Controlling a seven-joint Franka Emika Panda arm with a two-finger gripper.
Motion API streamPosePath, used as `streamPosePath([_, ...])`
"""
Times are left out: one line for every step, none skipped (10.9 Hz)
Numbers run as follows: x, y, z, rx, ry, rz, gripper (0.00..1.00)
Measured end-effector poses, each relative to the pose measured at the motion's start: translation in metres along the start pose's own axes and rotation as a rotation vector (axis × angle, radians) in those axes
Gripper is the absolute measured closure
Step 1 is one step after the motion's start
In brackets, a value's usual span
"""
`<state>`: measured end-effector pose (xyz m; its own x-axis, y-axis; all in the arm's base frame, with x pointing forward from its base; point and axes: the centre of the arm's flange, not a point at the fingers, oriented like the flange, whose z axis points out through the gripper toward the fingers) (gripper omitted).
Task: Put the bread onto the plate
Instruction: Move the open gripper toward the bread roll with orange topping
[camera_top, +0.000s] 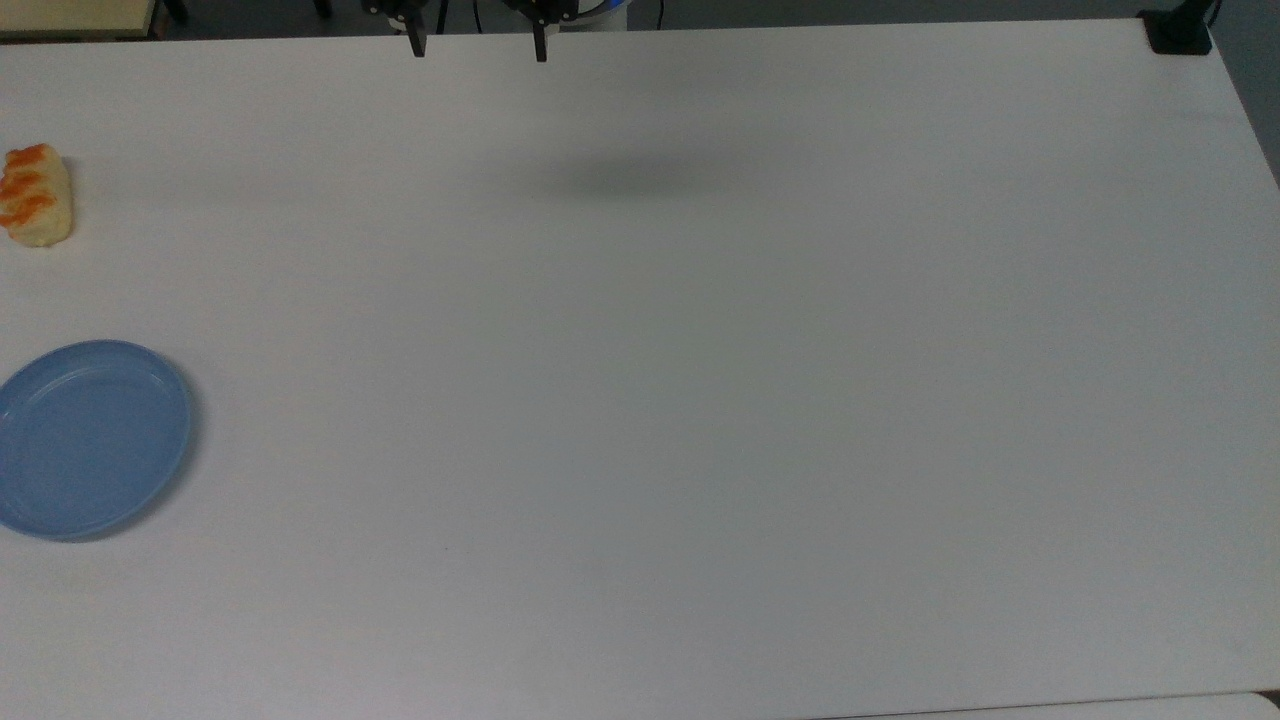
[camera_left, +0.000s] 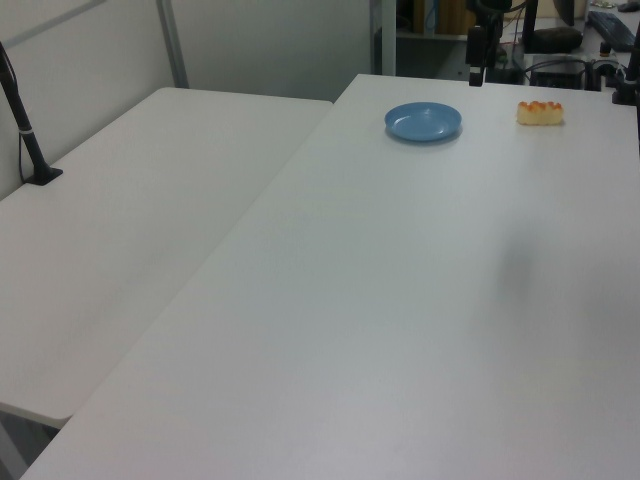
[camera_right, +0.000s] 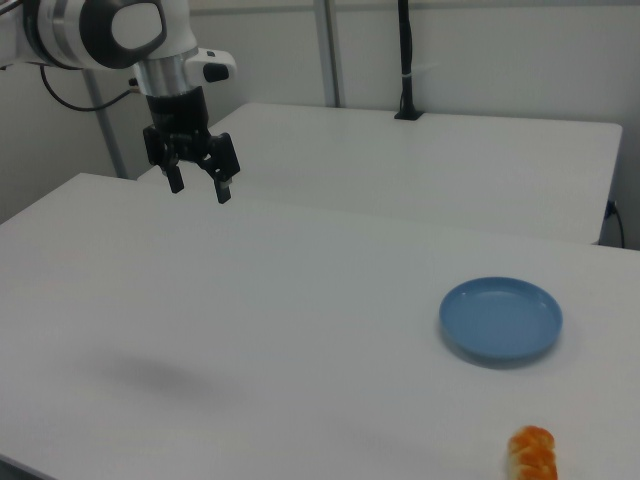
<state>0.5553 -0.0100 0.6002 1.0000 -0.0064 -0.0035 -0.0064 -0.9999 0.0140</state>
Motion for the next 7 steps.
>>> streamPosePath([0.0000, 0.0052, 0.0001, 0.000, 0.000, 0.006, 0.00])
streamPosePath([0.0000, 0.0051, 0.0001, 0.000, 0.000, 0.002, 0.00])
streamPosePath([0.0000, 0.0052, 0.0001, 0.000, 0.000, -0.009, 0.00])
streamPosePath([0.0000, 0.0053, 0.0001, 0.000, 0.000, -0.027, 0.00])
streamPosePath([0.0000, 0.0059, -0.0014, 0.000, 0.003, -0.038, 0.00])
streamPosePath([0.0002, 0.0065, -0.0035, 0.000, 0.007, -0.041, 0.00])
streamPosePath([0.0002, 0.0067, -0.0044, 0.000, 0.009, -0.045, 0.00])
